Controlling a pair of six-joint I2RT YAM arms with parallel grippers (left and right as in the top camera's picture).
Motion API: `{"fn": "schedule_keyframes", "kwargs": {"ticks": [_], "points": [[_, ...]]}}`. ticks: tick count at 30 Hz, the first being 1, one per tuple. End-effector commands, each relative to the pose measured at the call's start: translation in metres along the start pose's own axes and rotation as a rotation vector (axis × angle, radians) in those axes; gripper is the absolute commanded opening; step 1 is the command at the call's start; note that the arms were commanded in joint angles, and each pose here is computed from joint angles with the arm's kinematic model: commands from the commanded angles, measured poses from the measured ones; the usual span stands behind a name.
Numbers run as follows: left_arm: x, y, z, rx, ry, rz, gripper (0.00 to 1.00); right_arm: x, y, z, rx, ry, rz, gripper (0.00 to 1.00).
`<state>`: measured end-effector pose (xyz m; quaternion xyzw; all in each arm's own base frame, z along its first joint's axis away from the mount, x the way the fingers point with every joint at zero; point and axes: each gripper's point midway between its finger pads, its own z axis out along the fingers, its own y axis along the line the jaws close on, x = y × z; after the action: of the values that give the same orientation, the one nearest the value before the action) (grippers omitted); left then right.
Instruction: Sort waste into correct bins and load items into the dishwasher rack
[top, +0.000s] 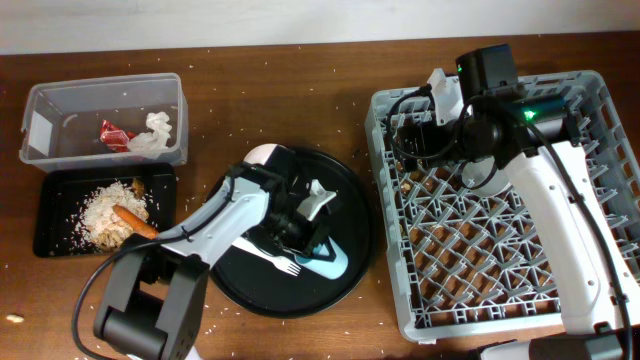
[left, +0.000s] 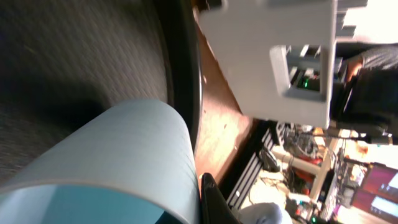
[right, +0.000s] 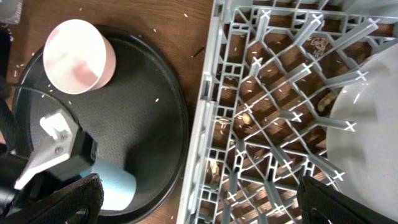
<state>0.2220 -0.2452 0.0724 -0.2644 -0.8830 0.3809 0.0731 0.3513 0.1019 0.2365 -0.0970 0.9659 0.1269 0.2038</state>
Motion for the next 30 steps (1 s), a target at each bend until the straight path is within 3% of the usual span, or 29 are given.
{"fn": "schedule_keyframes", "kwargs": {"ticks": [1, 6, 9, 15, 19, 26, 30], "points": [[-0.042, -0.016, -0.044, 0.089, -0.142, 0.031, 0.00, -0.002, 0.013, -0.002, -0.072, -0.007, 0.002, 0.99], [-0.094, -0.060, -0.134, 0.323, -0.393, 0.145, 0.00, -0.013, 0.038, -0.006, -0.221, -0.047, 0.009, 0.99], [-0.104, -0.066, -0.177, 0.418, -0.503, 0.197, 0.00, -0.034, 0.058, -0.013, -0.338, -0.130, 0.005, 0.99], [-0.101, -0.043, -0.259, 0.550, -0.718, 0.254, 0.00, -0.081, 0.103, -0.043, -0.607, -0.349, -0.166, 0.99], [-0.101, -0.036, -0.268, 0.534, -0.744, 0.258, 0.00, -0.088, 0.127, -0.032, -0.800, -0.364, -0.249, 0.99], [-0.101, -0.037, -0.267, 0.536, -0.741, 0.258, 0.00, -0.084, 0.164, 0.020, -0.880, -0.286, -0.305, 0.99], [-0.101, -0.038, -0.266, 0.538, -0.738, 0.260, 0.00, -0.083, 0.178, 0.026, -0.900, -0.291, -0.341, 0.99]]}}
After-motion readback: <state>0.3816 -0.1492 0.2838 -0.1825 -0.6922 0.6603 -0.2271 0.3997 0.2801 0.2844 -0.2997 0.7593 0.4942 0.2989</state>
